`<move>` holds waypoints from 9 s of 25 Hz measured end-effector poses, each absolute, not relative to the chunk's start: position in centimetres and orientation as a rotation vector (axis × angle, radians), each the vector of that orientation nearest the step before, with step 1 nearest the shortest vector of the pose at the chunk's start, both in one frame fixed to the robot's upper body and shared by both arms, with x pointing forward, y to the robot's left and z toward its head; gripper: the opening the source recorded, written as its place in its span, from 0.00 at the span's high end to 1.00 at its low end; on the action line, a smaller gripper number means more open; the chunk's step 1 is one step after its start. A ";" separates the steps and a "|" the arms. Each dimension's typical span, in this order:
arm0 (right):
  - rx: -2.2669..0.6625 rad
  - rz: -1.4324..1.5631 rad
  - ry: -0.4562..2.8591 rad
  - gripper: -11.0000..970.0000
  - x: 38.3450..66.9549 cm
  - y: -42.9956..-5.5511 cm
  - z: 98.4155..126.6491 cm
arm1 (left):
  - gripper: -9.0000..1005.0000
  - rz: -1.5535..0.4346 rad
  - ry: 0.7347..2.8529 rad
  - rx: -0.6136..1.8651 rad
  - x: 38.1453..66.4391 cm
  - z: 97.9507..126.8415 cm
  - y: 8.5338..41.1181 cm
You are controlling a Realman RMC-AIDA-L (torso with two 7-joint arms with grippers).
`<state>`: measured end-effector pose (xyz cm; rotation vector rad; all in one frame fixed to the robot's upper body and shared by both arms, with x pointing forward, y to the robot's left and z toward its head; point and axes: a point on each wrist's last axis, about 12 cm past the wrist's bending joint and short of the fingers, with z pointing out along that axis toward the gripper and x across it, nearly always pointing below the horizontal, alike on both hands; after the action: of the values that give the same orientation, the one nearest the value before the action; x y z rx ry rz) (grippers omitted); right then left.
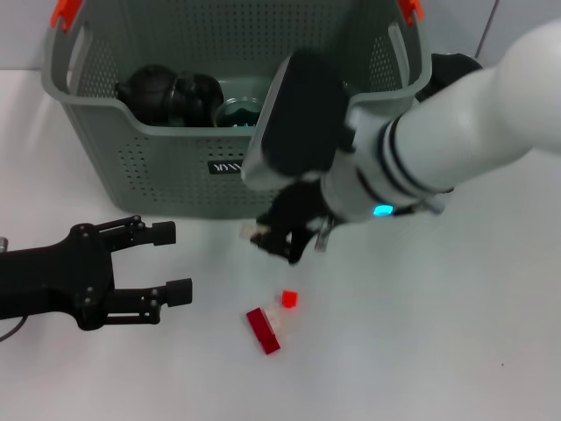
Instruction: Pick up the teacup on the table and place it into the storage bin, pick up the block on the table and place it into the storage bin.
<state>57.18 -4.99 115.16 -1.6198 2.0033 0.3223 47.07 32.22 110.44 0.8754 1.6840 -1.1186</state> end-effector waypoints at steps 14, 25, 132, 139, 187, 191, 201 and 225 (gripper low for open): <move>-1.408 0.398 1.883 0.77 59.6 -7.6 126.6 | 0.11 -1.117 1.675 0.883 47.2 110.5 32.2; -1.208 0.380 1.971 0.72 66.0 -8.8 127.2 | 0.11 -1.116 1.675 0.882 47.2 110.5 32.1; -1.992 0.126 2.010 0.16 57.0 -3.5 111.0 | 0.12 -1.112 1.677 0.888 47.8 110.4 31.7; -1.979 0.127 2.000 0.28 57.1 -3.3 110.9 | 0.12 -1.111 1.675 0.886 47.8 110.5 31.7; -1.961 0.164 2.034 0.55 56.9 -3.5 110.1 | 0.12 -1.104 1.681 0.886 47.8 110.5 31.9; -1.967 0.163 2.035 0.78 56.9 -3.5 110.1 | 0.12 -1.104 1.682 0.885 47.8 110.5 31.9; -1.869 0.227 2.011 0.81 56.9 -3.5 111.9 | 0.12 -1.108 1.684 0.885 47.7 110.5 32.1; -1.359 0.198 1.847 0.69 63.3 -7.5 127.2 | 0.12 -1.091 1.686 0.851 47.3 110.4 32.6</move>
<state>63.35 -7.47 127.16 -1.3594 1.8473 0.1984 47.26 32.58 110.38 0.8510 1.6861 -1.0913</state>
